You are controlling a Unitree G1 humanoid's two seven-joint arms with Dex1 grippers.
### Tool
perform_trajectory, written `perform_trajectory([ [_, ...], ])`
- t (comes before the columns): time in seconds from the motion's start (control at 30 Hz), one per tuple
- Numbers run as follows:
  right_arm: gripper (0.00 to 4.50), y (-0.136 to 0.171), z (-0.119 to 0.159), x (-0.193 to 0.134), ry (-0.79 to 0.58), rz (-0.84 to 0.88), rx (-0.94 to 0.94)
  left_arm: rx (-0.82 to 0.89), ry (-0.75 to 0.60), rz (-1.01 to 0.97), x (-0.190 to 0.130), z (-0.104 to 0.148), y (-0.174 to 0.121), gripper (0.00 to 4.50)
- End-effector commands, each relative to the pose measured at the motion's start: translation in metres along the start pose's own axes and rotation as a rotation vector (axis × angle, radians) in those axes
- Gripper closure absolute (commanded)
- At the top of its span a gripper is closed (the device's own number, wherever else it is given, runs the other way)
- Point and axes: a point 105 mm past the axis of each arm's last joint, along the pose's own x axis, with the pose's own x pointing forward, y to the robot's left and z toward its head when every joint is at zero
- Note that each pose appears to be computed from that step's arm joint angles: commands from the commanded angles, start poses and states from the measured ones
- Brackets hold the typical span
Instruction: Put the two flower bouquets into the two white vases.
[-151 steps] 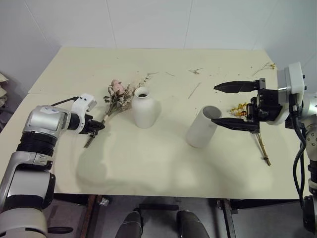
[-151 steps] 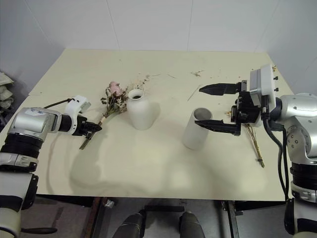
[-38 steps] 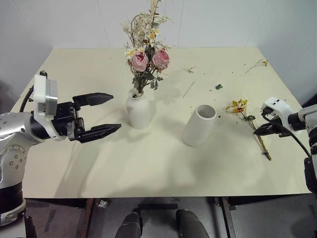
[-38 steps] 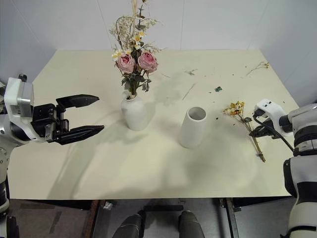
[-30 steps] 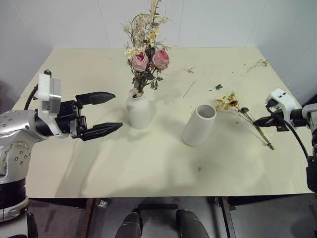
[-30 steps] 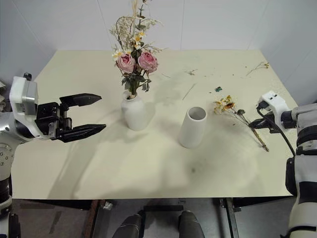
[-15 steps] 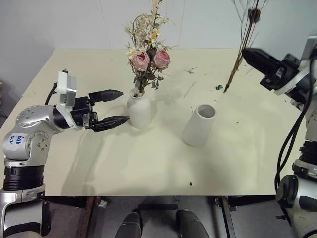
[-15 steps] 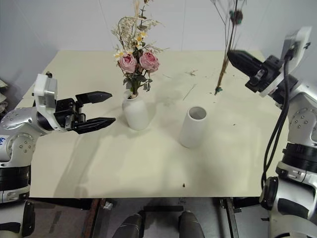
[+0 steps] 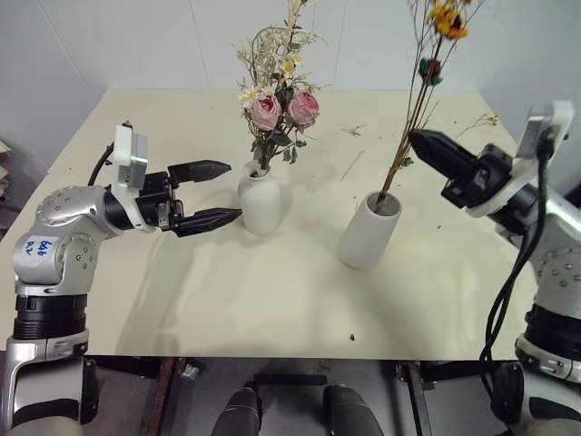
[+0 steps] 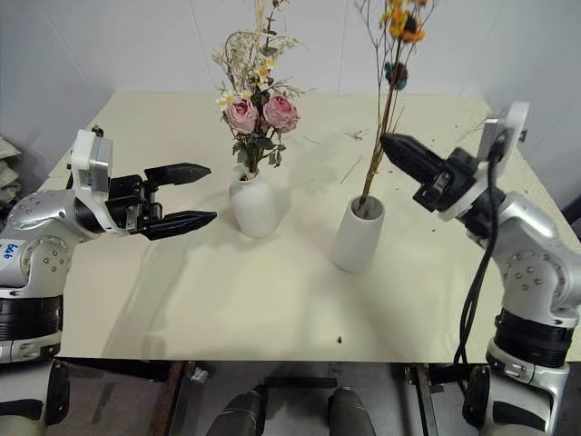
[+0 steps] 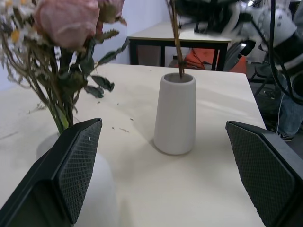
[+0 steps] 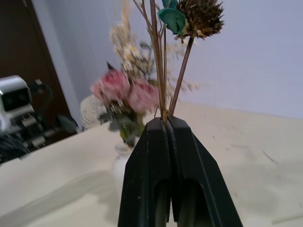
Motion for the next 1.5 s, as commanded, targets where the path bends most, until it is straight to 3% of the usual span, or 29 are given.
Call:
perform_trajectory([
  [0.03, 4.46, -0.003, 0.004, -0.004, -0.042, -0.012, -0.048, 0.046, -0.015, -0.006, 0.002, 0.011, -0.002, 0.0],
  [0.27, 4.46, 0.006, -0.036, -0.014, 0.068, 0.033, -0.018, 0.059, -0.018, 0.008, 0.001, 0.015, 0.0, 0.0],
  [0.6, 1.2, -0.01, -0.018, -0.03, 0.139, 0.013, -0.205, 0.067, 0.024, 0.023, -0.009, 0.015, 0.005, 0.0],
  [0.73, 0.05, -0.015, -0.002, -0.047, 0.259, 0.068, -0.297, 0.068, 0.084, 0.028, -0.024, 0.011, 0.008, 0.0],
  [0.87, 0.05, -0.009, 0.005, -0.061, 0.409, 0.194, -0.329, 0.048, 0.151, 0.06, -0.048, 0.007, 0.006, 0.0],
  [1.07, 0.05, -0.014, -0.005, -0.055, 0.506, 0.339, -0.349, 0.019, 0.188, 0.118, -0.07, -0.005, -0.004, 0.0],
  [1.3, 0.05, -0.042, 0.01, -0.06, 0.538, 0.288, -0.444, 0.046, 0.195, 0.117, -0.063, -0.006, -0.009, 0.0],
  [1.5, 0.05, -0.045, -0.001, -0.07, 0.554, 0.267, -0.41, 0.058, 0.182, 0.138, -0.064, -0.005, -0.005, 0.0],
])
